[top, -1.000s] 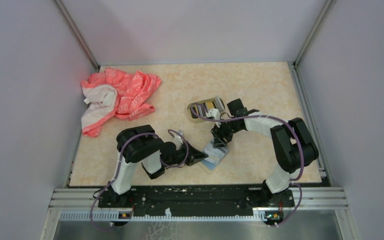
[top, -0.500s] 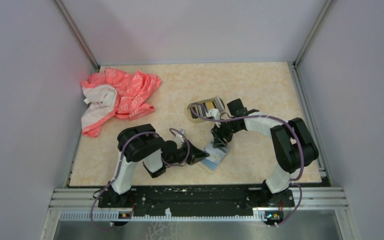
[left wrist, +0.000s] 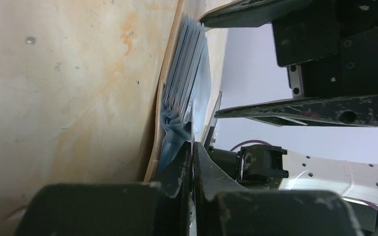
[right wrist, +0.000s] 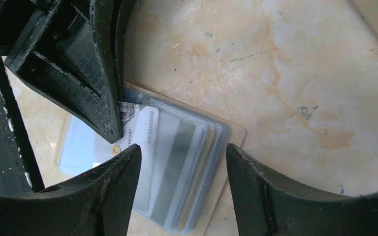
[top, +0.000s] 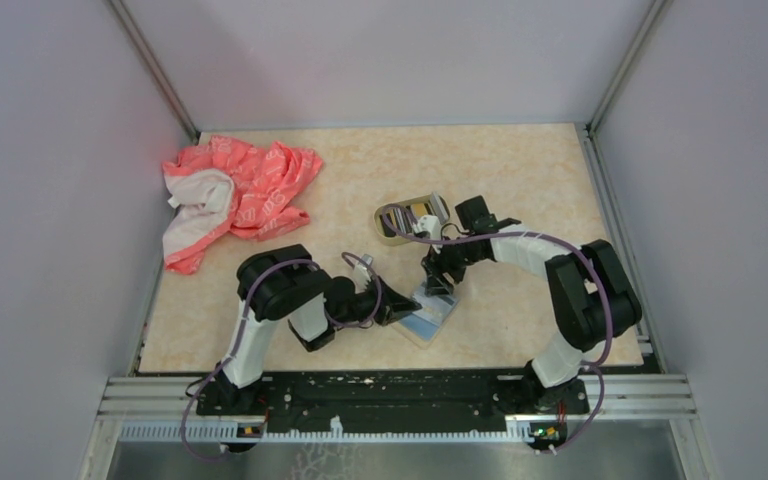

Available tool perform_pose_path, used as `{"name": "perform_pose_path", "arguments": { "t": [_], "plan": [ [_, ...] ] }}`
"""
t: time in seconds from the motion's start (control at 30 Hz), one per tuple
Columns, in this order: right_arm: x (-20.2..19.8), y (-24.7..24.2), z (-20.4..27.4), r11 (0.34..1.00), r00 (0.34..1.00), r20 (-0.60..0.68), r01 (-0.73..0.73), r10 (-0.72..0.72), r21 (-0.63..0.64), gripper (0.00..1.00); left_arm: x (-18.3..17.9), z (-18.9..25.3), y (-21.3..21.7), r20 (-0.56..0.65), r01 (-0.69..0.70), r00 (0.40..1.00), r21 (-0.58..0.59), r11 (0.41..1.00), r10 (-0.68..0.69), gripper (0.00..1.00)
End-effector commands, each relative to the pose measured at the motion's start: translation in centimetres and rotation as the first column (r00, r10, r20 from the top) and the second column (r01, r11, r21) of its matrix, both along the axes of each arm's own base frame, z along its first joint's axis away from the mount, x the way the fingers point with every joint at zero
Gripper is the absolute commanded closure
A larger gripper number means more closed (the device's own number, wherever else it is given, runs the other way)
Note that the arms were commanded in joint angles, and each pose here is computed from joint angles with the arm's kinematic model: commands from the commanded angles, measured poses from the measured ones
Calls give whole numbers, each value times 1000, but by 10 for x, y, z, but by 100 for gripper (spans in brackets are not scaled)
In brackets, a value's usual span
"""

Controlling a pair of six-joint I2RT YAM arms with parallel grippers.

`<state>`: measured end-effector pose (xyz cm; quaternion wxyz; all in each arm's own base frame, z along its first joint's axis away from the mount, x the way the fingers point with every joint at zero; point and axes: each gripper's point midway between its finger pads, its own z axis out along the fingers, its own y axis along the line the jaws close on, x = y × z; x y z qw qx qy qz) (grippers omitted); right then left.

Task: Put the credit cards into the card holder
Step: Insert the credit card into the card slot.

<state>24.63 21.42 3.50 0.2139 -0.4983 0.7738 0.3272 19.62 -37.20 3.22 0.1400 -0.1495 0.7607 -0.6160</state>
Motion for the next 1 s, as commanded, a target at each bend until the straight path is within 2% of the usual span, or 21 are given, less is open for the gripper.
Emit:
{"name": "perform_pose_path", "arguments": {
  "t": [0.0, 0.13, 0.23, 0.27, 0.33, 0.4, 0.47, 0.5, 0.77, 0.97],
  "plan": [
    [14, 6, 37, 998, 990, 143, -3, -5, 55, 34, -1, -31, 8, -75, 1, 997, 81, 997, 5, 91],
    [20, 4, 60, 998, 969, 248, -13, -3, 63, 32, 0, -34, 8, -77, 6, 997, 86, 996, 1, 88],
    [5, 8, 82, 984, 940, 331, -133, 87, 117, 34, 0, -34, 8, -74, 7, 997, 86, 996, -1, 86],
    [-6, 12, 90, 965, 913, 377, -221, 155, 140, 39, 0, -34, 8, -73, 9, 997, 86, 996, -3, 85],
    [-36, 18, 100, 905, 856, 439, -383, 273, 184, 60, 1, -34, 7, -72, 11, 997, 88, 996, -5, 82],
    [-64, 20, 100, 813, 731, 560, -558, 389, 164, 77, 1, -34, 6, -70, 17, 997, 90, 996, -10, 77],
    [-89, 19, 91, 726, 605, 643, -679, 469, 110, 84, 1, -34, 5, -69, 21, 998, 89, 996, -14, 76],
    [-95, 21, 87, 707, 572, 660, -702, 487, 87, 87, 1, -34, 5, -67, 20, 998, 88, 996, -15, 76],
    [-111, 39, 32, 611, 402, 615, -773, 678, -170, 97, 1, -33, 4, -62, 22, 998, 80, 997, -17, 74],
    [-103, 46, 9, 624, 399, 567, -729, 721, -281, 98, 2, -32, 3, -58, 28, 998, 76, 997, -24, 73]
  ]
}}
